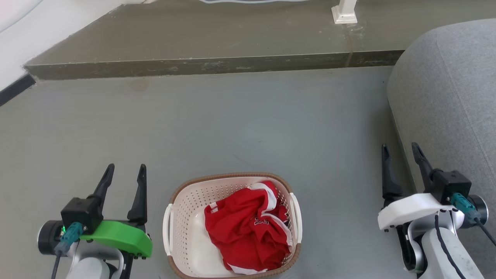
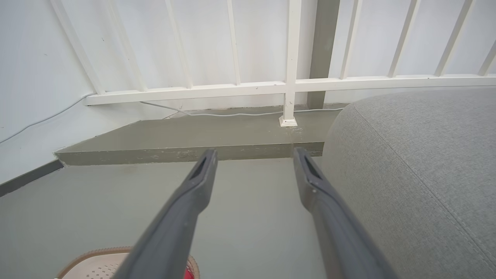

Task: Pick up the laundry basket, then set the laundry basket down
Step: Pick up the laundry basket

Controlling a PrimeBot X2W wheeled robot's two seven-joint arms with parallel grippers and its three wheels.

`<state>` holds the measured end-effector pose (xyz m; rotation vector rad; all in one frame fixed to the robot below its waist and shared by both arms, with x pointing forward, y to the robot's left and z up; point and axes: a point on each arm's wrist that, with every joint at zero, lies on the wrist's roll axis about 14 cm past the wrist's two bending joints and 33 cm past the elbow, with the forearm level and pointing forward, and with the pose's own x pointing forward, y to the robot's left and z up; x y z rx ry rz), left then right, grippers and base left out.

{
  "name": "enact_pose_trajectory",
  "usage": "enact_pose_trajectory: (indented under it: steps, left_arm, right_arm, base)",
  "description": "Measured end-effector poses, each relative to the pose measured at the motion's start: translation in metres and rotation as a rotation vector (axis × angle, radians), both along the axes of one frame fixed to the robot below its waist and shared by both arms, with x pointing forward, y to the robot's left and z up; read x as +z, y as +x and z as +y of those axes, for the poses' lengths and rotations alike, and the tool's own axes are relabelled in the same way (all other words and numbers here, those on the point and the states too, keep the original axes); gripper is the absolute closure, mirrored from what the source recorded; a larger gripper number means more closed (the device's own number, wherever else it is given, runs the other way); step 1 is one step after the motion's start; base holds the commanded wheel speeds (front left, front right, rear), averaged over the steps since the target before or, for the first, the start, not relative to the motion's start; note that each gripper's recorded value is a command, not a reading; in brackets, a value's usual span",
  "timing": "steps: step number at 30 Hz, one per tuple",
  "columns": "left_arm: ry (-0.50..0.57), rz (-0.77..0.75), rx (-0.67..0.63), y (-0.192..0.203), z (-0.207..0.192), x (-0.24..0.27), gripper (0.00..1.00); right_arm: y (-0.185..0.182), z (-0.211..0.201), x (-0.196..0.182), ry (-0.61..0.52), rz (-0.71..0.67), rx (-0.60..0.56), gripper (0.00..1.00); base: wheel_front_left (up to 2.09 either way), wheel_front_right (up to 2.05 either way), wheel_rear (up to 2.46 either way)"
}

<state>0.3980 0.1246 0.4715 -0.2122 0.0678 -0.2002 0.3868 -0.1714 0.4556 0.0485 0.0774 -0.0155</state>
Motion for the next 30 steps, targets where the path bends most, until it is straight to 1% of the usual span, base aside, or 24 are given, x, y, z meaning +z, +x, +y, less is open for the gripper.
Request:
enact_pose_trajectory:
  steps: [30]
  left_arm:
    - [-0.009,0.006,0.005,-0.011,-0.001,0.000,0.00]
  right_arm:
    - [-0.007,0.002,-0.001,0.000,0.004,0.001,0.00]
  base:
    - [0.00,0.00,0.00]
